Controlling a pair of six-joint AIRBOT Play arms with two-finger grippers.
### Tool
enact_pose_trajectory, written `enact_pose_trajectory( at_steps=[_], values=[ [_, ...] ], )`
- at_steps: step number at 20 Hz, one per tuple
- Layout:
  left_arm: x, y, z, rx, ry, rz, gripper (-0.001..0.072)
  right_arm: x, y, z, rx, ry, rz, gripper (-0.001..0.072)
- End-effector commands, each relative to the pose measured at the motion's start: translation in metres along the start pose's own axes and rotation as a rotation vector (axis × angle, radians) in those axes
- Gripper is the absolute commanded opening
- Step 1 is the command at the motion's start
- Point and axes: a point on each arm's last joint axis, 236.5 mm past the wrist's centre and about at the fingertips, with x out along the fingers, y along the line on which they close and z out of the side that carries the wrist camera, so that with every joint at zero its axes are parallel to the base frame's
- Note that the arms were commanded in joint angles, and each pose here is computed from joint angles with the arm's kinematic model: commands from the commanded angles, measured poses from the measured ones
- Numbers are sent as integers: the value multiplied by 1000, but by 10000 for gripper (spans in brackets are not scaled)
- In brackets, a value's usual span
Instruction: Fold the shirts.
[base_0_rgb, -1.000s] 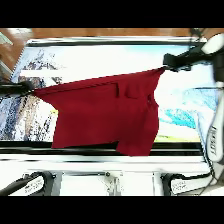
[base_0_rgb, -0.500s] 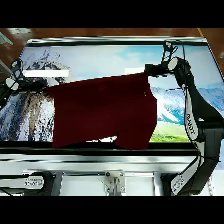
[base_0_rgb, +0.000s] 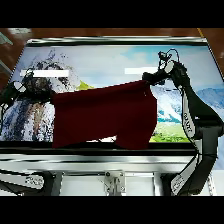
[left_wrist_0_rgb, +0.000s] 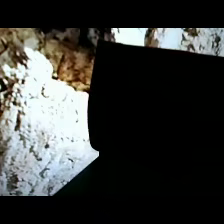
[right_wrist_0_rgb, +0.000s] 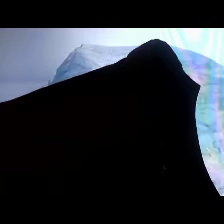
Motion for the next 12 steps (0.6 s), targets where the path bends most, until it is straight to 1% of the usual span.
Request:
enact_pose_trajectory(
  at_steps=[1,3,4,5,6,7,8,9,11,12],
  values=[
    [-2,-3,-44,18,187,-17,36,-5,-13,-62,4,262,-61,60],
    [-3,-5,-54,-6,233,-20,38,-4,-28,-74,-4,311,-118,60],
    [-5,-5,-60,-6,258,-23,110,-2,-29,-74,-4,310,-119,63],
    [-8,-6,-68,0,294,-28,341,-1,-28,-70,-3,295,-113,141],
    [-15,-7,-74,36,336,-41,484,-6,-26,-63,-4,270,-109,398],
    [-26,-5,-79,61,371,-53,483,-16,-24,-58,-22,265,-105,612],
    [-40,-2,-77,59,382,-59,483,-33,-21,-53,-69,265,-102,634],
    [-54,4,-71,44,366,-57,486,-52,-22,-50,-112,271,-113,634],
    [-88,20,-62,-1,307,-45,631,-104,-46,-53,-172,312,-217,633],
    [-103,30,-62,-27,294,-39,632,-128,-64,-56,-185,330,-288,633]
  ],
)
